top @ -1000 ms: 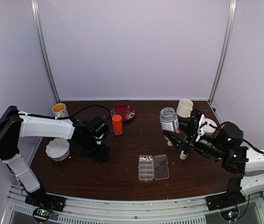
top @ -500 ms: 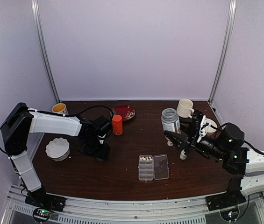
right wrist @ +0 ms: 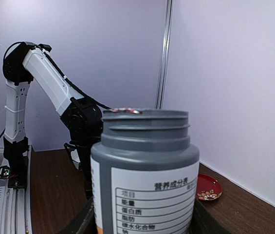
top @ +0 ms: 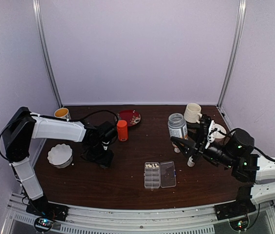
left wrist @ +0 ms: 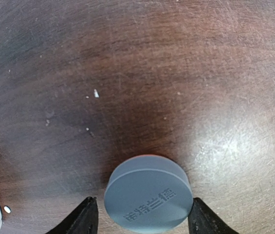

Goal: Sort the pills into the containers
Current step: Pick up the lid of the pill bottle from the center of the board.

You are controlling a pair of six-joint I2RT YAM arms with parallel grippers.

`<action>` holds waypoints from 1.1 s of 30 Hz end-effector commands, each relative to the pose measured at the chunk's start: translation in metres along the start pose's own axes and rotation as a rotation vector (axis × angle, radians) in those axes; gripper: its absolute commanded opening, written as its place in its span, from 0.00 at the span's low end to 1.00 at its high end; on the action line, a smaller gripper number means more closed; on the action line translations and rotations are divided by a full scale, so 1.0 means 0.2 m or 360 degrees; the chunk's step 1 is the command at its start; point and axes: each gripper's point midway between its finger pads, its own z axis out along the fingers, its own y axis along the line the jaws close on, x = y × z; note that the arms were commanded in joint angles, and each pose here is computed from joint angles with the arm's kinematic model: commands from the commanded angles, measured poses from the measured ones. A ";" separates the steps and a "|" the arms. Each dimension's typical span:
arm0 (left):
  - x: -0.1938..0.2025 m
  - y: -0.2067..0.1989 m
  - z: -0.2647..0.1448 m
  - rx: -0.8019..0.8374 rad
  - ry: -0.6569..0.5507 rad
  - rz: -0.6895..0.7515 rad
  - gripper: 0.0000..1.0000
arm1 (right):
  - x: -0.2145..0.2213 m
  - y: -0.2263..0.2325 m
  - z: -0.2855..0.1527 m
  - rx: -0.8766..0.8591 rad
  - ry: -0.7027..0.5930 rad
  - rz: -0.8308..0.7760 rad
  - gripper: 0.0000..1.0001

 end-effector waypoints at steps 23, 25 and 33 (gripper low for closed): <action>-0.10 -0.28 -0.47 0.0388 -0.0200 0.0192 0.40 | 0.06 0.08 0.06 -0.0142 0.0135 0.0051 0.00; -0.09 -0.36 -0.62 0.0563 -0.0244 0.0225 0.40 | 0.06 0.09 0.07 -0.0162 0.0145 0.0067 0.00; -0.05 -0.65 -1.19 0.1384 -0.0501 0.0340 0.40 | 0.07 0.21 0.11 -0.0371 0.0210 0.0054 0.00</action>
